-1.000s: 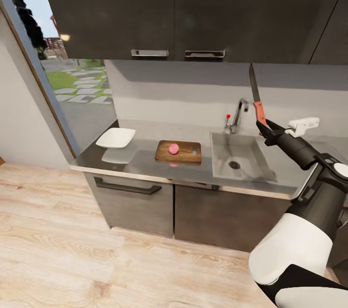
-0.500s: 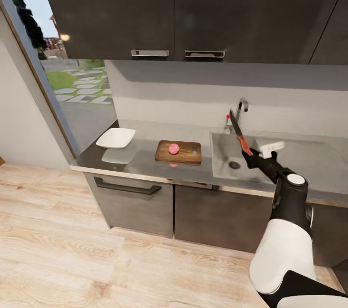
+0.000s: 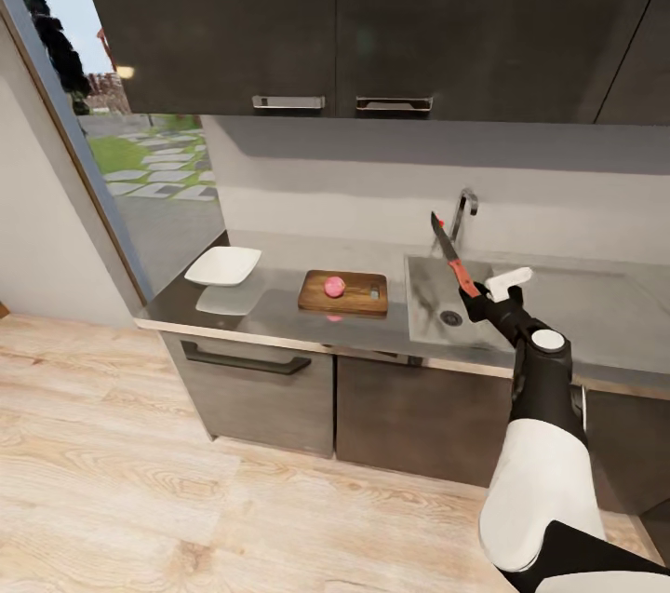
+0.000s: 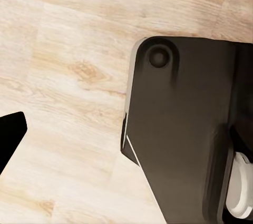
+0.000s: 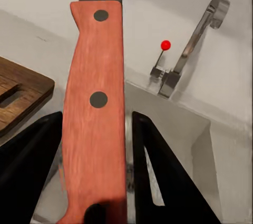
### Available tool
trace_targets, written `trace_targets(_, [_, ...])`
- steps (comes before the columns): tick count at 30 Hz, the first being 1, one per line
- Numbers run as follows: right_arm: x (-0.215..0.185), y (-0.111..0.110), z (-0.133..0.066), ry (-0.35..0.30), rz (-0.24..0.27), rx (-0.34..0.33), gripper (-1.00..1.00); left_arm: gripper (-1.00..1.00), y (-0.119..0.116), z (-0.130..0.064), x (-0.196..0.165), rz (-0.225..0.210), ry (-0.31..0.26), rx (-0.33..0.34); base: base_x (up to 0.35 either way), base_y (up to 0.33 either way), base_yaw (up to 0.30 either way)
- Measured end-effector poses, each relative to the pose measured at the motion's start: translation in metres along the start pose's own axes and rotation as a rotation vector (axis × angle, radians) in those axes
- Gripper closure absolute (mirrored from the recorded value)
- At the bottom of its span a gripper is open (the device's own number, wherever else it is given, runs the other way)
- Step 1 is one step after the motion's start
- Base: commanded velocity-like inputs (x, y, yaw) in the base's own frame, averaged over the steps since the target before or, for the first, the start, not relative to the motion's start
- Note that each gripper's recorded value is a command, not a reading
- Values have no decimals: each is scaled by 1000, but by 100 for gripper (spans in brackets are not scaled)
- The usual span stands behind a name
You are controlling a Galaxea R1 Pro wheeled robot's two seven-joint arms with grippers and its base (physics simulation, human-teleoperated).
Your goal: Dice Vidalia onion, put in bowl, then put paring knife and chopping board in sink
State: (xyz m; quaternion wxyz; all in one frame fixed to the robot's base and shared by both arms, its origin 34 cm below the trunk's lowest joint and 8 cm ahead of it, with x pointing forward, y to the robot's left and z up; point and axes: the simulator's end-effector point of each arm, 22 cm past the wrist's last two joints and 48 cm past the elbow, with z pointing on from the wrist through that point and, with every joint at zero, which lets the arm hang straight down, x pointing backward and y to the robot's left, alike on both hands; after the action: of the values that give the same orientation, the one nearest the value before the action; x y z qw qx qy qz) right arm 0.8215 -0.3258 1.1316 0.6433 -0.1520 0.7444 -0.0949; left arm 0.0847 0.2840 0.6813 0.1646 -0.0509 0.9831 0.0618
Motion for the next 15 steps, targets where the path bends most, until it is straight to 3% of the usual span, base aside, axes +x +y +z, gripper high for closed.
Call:
trace_targets(4, [-7,-18,4,-10,-11,118,100,-100,0,0,0,0,0,0,0,0,0])
trace_targets(7, [-14,-12,11,-16,-30,136,100,-100,0,0,0,0,1,0,0,0,0])
trace_targets(12, [-75,45,31,12,-181,173,100,-100,0,0,2,1,4,-1,0,0,0])
trace_targets(14, [-93,84,33,33,-208,149,100,-100,0,0,2,1,6,-1,0,0,0])
trace_targets(15, [-96,92,33,38,-215,141,100,-100,0,0,2,1,6,-1,0,0,0])
